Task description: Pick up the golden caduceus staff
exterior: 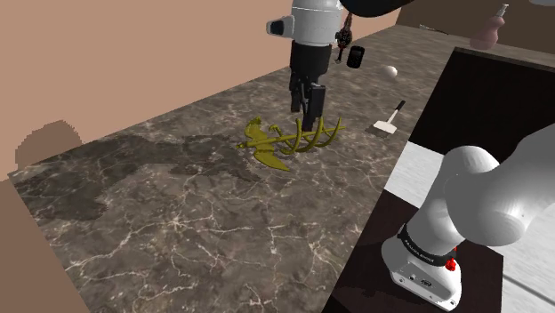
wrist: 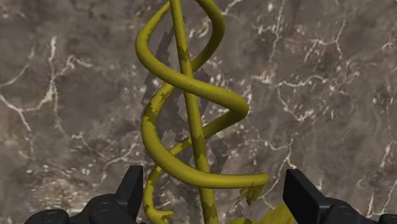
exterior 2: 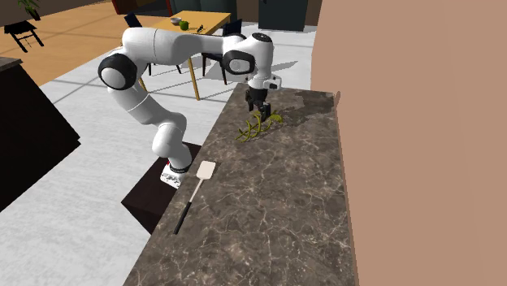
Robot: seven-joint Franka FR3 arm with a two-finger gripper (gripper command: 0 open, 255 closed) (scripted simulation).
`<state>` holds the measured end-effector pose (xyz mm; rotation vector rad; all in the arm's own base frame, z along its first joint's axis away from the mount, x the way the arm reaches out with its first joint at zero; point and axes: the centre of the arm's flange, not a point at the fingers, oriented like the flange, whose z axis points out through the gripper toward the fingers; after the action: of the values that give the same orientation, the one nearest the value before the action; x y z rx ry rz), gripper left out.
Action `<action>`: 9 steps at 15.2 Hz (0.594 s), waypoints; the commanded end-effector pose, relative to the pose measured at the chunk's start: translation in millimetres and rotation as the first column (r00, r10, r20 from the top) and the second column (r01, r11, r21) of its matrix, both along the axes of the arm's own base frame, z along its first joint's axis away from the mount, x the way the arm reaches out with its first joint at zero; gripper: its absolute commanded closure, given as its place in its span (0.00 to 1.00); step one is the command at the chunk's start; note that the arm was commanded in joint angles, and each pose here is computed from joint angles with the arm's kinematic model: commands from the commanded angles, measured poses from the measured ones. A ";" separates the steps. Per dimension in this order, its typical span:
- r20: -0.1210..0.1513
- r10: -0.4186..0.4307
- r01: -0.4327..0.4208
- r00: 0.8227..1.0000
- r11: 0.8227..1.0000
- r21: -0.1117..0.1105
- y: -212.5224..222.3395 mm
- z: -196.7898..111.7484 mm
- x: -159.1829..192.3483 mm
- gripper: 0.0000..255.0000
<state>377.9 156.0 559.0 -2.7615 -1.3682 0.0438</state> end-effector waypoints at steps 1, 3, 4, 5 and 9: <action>-0.012 0.148 -0.147 0.989 0.989 0.009 26.0 -2.4 -0.4 0.00; -0.015 0.190 -0.190 0.982 0.982 0.012 33.8 -9.1 -1.8 0.00; -0.015 0.190 -0.190 0.982 0.982 0.012 33.8 -14.4 -1.8 0.00; -0.015 0.190 -0.190 0.982 0.982 0.012 33.8 -19.6 -1.8 0.00; -0.015 0.190 -0.190 0.982 0.982 0.012 33.8 -40.7 -1.8 0.00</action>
<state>375.4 189.6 523.6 -2.6065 -1.6177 0.0679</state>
